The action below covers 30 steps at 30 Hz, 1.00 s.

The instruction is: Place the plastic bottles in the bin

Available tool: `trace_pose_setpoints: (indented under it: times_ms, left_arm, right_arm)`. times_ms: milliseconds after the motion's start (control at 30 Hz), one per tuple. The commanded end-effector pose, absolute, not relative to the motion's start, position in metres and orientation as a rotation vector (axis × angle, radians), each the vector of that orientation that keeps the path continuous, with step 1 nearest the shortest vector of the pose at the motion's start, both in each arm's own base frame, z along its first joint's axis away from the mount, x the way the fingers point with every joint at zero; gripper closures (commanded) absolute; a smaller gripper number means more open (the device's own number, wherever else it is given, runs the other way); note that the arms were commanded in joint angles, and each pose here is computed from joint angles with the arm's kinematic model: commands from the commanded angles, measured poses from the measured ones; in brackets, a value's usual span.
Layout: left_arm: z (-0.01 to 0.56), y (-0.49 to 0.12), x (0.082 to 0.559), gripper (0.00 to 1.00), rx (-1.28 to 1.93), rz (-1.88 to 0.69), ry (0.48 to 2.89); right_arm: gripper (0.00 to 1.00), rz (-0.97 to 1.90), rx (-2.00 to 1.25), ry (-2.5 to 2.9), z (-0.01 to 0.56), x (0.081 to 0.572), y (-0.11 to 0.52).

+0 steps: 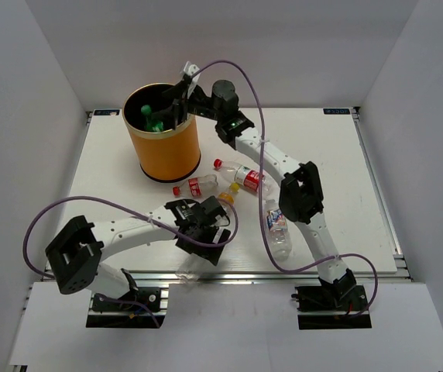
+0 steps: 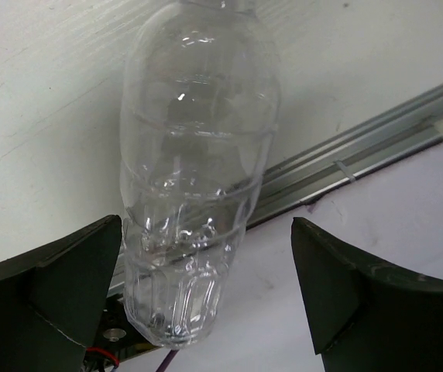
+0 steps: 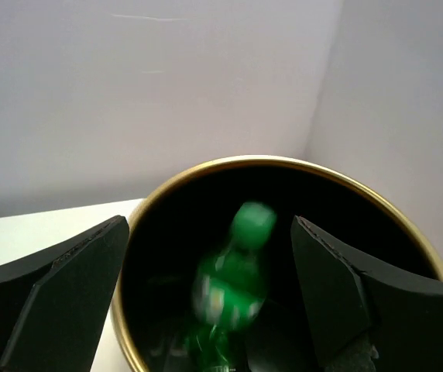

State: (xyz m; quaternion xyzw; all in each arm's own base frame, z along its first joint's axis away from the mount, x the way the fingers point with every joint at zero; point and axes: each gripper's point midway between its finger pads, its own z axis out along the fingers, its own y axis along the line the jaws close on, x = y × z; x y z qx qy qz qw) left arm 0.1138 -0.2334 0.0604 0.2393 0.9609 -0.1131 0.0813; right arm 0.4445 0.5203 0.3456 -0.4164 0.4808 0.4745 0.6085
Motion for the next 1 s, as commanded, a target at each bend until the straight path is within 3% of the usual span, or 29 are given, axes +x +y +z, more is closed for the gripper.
trace_pose_setpoints:
  times_ms: [0, 233, 333, 367, 400, 467, 500, 567, 633, 667, 800, 867, 967]
  left_arm:
    - [0.057, -0.236, 0.116, 0.0, 0.708, -0.3, 2.872]
    - [0.027, -0.222, 0.123, 0.0, 0.722, -0.06, 2.919]
    - [0.018, -0.22, 0.124, 0.11, 0.723, -0.01, 2.922]
    - [0.02, -0.223, 0.127, 0.2, 0.718, -0.01, 2.908]
    - [0.032, -0.232, 0.135, 0.48, 0.703, -0.051, 2.867]
    - [0.053, -0.242, 0.143, 0.67, 0.691, -0.096, 2.804]
    - [0.077, -0.258, 0.154, 0.77, 0.667, -0.164, 2.744]
    - [0.119, -0.272, 0.169, 0.81, 0.634, -0.256, 2.628]
    - [0.172, -0.287, 0.196, 0.81, 0.588, -0.33, 2.474]
    - [0.209, -0.294, 0.209, 0.81, 0.544, -0.386, 2.387]
    - [0.284, -0.272, 0.263, 0.76, 0.351, -0.219, 2.185]
    - [0.319, -0.243, 0.298, 0.69, 0.175, -0.088, 2.092]
    - [0.346, -0.205, 0.343, 0.68, -0.032, 0.046, 2.006]
  right_arm:
    - [0.09, 0.982, -0.876, 0.986, 0.438, 0.443, 0.47]
    - [0.09, 0.886, -0.699, 1.276, 0.436, 0.493, 0.37]
    - [0.09, 0.86, -0.692, 1.411, 0.42, 0.496, 0.322]
    - [0.17, 0.848, -0.68, 1.496, 0.409, 0.496, 0.302]
    - [0.44, 0.817, -0.687, 1.516, 0.409, 0.495, 0.285]
    - [0.76, 0.784, -0.704, 1.685, 0.376, 0.485, 0.258]
    - [0.98, 0.729, -0.732, 1.685, 0.38, 0.479, 0.242]
    - [1.0, 0.71, -0.778, 1.886, 0.325, 0.459, 0.219]
    - [0.8, 0.635, -0.932, 1.958, 0.286, 0.432, 0.196]
    - [0.5, 0.629, -1.013, 1.999, 0.258, 0.419, 0.189]
    - [0.13, 0.614, -1.176, 1.972, 0.227, 0.383, 0.178]
    - [0.1, 0.65, -1.238, 1.96, 0.211, 0.373, 0.182]
    - [0.1, 0.723, -1.253, 1.988, 0.197, 0.367, 0.191]
